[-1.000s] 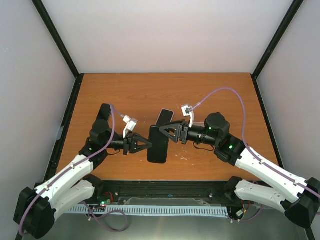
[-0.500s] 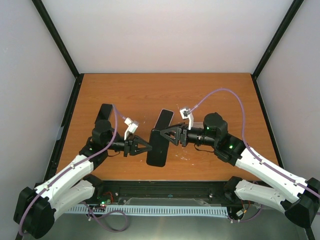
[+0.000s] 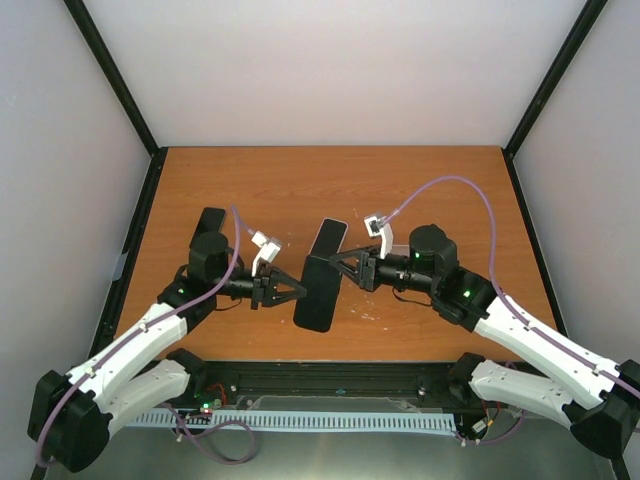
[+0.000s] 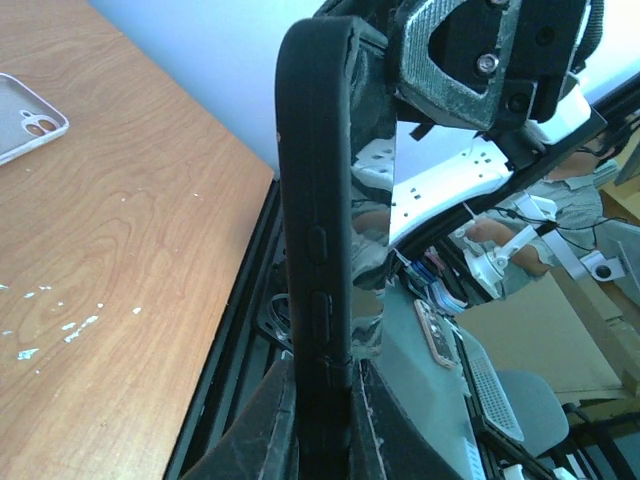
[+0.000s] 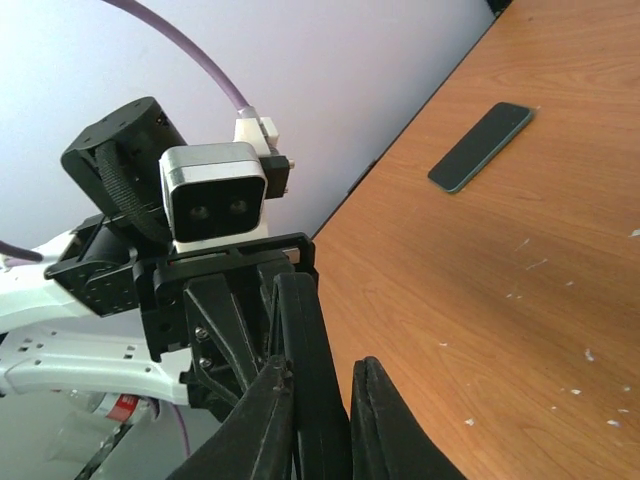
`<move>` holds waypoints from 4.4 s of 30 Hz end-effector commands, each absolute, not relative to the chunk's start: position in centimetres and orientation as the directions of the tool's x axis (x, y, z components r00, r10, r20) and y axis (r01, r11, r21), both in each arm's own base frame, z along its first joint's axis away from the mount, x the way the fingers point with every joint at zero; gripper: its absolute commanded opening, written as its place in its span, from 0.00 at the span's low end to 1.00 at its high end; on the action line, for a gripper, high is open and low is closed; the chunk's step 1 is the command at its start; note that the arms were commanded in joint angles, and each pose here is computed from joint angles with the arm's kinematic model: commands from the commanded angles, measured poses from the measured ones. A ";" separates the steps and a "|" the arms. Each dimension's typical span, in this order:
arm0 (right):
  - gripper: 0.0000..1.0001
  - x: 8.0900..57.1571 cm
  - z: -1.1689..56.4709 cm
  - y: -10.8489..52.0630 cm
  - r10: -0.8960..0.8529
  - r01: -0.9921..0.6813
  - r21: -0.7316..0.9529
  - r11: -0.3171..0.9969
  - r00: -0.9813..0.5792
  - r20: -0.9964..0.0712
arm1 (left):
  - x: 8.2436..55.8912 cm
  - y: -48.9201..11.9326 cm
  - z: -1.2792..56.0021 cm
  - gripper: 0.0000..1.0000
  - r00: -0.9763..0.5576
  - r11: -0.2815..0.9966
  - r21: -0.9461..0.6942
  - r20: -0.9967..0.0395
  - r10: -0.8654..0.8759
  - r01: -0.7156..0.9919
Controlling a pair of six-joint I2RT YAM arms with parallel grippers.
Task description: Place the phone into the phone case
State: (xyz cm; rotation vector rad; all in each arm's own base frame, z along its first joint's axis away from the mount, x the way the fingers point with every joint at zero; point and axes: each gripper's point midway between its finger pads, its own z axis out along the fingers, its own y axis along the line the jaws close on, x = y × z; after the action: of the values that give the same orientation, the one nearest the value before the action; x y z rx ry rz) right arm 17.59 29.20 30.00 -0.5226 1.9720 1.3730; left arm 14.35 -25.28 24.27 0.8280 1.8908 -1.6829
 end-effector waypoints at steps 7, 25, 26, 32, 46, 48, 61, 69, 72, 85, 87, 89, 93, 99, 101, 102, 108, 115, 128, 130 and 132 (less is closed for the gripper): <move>0.55 17.8 29.9 28.8 0.104 -0.595 0.709 0.378 -0.734 -0.671 | 18.2 -25.5 25.0 0.00 -0.724 0.186 -0.710 -0.689 0.013 0.679; 0.70 16.1 25.3 29.9 0.120 -0.497 0.839 0.222 -0.840 -0.529 | 19.2 -24.7 31.3 0.00 -0.692 0.093 -0.727 -0.678 -0.248 0.680; 0.64 16.1 25.3 29.8 0.126 -0.496 0.841 0.217 -0.840 -0.528 | 19.3 -24.6 31.2 0.00 -0.691 0.100 -0.727 -0.679 -0.248 0.679; 0.38 16.3 25.0 30.0 0.130 -0.480 0.850 0.217 -0.849 -0.513 | 19.7 -24.7 30.5 0.00 -0.700 0.126 -0.735 -0.674 -0.236 0.666; 0.03 17.3 22.4 29.5 0.165 -0.360 0.880 0.309 -0.891 -0.422 | 21.9 -24.4 26.6 0.00 -0.698 0.321 -0.716 -0.690 -0.193 0.620; 0.05 17.5 22.0 29.5 0.166 -0.349 0.879 0.325 -0.894 -0.416 | 21.8 -24.5 26.5 0.00 -0.705 0.317 -0.721 -0.684 -0.186 0.616; 0.90 19.8 18.2 25.1 0.237 -0.240 0.737 0.632 -0.846 -0.478 | 22.3 -24.7 19.0 0.00 -0.827 0.419 -0.773 -0.556 -0.084 0.476; 1.00 20.2 16.6 23.5 0.255 -0.164 0.681 0.713 -0.845 -0.470 | 22.4 -26.2 12.9 0.00 -0.930 0.434 -0.834 -0.366 0.025 0.340; 1.00 20.3 16.2 23.2 0.257 -0.151 0.670 0.726 -0.845 -0.468 | 22.5 -26.2 10.7 0.00 -0.952 0.471 -0.834 -0.301 0.045 0.287; 1.00 20.3 16.4 22.9 0.248 -0.169 0.659 0.733 -0.835 -0.491 | 22.1 -25.9 6.8 0.01 -0.981 0.525 -0.831 -0.183 0.058 0.186; 1.00 20.3 16.3 23.0 0.248 -0.165 0.656 0.736 -0.836 -0.489 | 22.0 -25.7 6.2 0.04 -0.983 0.540 -0.823 -0.172 0.056 0.175; 1.00 20.4 16.1 23.0 0.245 -0.162 0.652 0.741 -0.838 -0.487 | 22.0 -25.4 5.6 0.11 -0.986 0.566 -0.809 -0.159 0.050 0.159; 1.00 20.4 15.4 23.3 0.226 -0.160 0.643 0.749 -0.851 -0.474 | 22.3 -24.6 4.6 0.32 -0.987 0.629 -0.764 -0.154 0.035 0.142; 0.97 20.3 14.2 23.7 0.189 -0.166 0.626 0.762 -0.868 -0.460 | 23.2 -23.9 4.9 0.50 -0.983 0.680 -0.720 -0.186 0.008 0.142; 0.90 20.2 13.9 23.9 0.174 -0.175 0.621 0.764 -0.871 -0.460 | 23.6 -23.9 5.4 0.54 -0.980 0.682 -0.717 -0.200 0.001 0.147; 0.86 20.2 13.7 24.0 0.166 -0.181 0.619 0.764 -0.873 -0.459 | 23.7 -24.0 5.7 0.56 -0.978 0.680 -0.717 -0.208 -0.002 0.151; 0.43 20.4 12.0 25.2 0.118 -0.191 0.609 0.770 -0.895 -0.429 | 25.0 -24.1 7.3 0.77 -0.966 0.679 -0.715 -0.257 -0.033 0.167; 0.06 21.3 10.4 29.1 0.064 -0.228 0.668 0.709 -0.922 -0.382 | 27.6 -22.3 9.7 0.99 -0.940 0.688 -0.713 -0.311 -0.138 0.135; 0.03 26.3 6.2 32.2 -0.017 -0.250 0.525 0.814 -0.913 -0.408 | 37.1 -8.2 12.5 1.00 -0.794 0.867 -0.489 -0.489 -0.362 -0.094; 0.03 26.4 4.9 31.9 -0.022 -0.237 0.503 0.831 -0.918 -0.396 | 37.9 -7.1 12.8 1.00 -0.779 0.876 -0.469 -0.505 -0.373 -0.115; 0.03 26.4 3.5 31.8 -0.031 -0.230 0.491 0.841 -0.925 -0.379 | 38.7 -6.1 13.2 0.99 -0.761 0.879 -0.458 -0.521 -0.386 -0.132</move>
State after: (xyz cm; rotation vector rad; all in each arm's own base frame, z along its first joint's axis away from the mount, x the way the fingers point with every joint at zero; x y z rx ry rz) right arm 26.01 32.64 6.09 -0.1815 2.6220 0.8798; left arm 37.50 -8.24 12.60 -0.3724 2.4188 -0.6492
